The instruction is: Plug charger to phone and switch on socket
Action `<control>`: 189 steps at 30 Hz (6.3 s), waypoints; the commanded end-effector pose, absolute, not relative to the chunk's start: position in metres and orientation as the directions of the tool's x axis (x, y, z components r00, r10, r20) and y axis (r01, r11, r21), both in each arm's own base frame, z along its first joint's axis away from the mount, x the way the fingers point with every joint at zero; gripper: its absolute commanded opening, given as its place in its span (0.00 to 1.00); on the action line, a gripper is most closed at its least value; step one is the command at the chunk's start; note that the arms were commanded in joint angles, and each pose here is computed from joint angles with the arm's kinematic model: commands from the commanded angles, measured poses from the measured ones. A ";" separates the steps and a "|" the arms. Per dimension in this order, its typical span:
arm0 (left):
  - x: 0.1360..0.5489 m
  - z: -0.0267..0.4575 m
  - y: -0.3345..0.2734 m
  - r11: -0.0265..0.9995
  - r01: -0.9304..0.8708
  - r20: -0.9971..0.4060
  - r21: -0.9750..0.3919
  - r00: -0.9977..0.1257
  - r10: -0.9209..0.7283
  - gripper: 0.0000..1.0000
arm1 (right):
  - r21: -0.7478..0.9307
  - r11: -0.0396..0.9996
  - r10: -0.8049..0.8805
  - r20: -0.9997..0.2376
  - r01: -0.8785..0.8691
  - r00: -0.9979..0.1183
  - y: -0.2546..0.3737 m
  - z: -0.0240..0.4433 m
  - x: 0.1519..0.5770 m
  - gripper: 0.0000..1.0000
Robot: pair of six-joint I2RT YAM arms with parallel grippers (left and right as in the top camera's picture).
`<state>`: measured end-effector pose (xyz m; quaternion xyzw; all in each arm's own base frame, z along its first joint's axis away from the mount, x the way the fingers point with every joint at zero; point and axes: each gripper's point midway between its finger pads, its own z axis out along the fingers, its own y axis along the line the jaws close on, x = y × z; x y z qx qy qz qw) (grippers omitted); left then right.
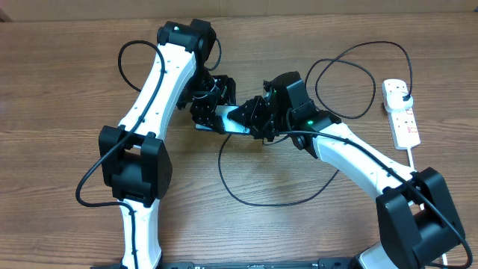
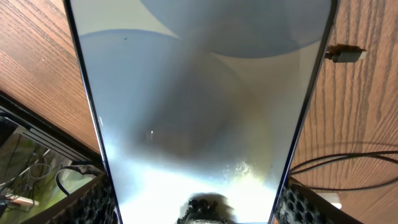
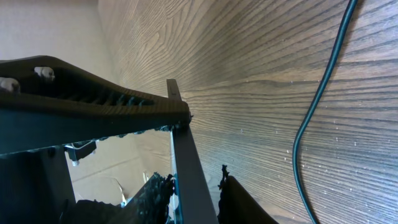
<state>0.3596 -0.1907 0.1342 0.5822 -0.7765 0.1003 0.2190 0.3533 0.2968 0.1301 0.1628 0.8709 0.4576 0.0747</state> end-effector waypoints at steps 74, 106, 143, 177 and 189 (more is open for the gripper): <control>0.412 0.184 -0.233 0.622 -0.361 0.313 -0.695 -0.931 -0.190 1.00 | 0.810 0.551 0.541 -0.165 0.199 -0.825 0.118 0.234 0.328 0.04; 0.447 0.247 -0.254 0.325 -0.146 0.141 -0.934 -0.989 -0.039 1.00 | 0.986 0.045 0.906 0.027 0.160 -0.423 0.113 0.264 0.386 0.04; 0.498 0.280 -0.271 0.286 -0.167 0.093 -0.944 -0.963 -0.255 0.70 | 0.959 -0.154 0.878 0.244 0.239 -0.412 0.202 0.278 0.451 0.04; 0.499 0.271 -0.278 0.315 -0.212 0.115 -0.925 -0.947 -0.301 0.04 | 0.930 -0.195 0.849 0.319 0.312 -0.421 0.216 0.262 0.449 0.15; 0.503 0.266 -0.273 0.352 -0.159 0.047 -0.922 -0.950 -0.307 0.04 | 0.933 -0.186 0.851 0.310 0.309 -0.424 0.216 0.262 0.449 0.54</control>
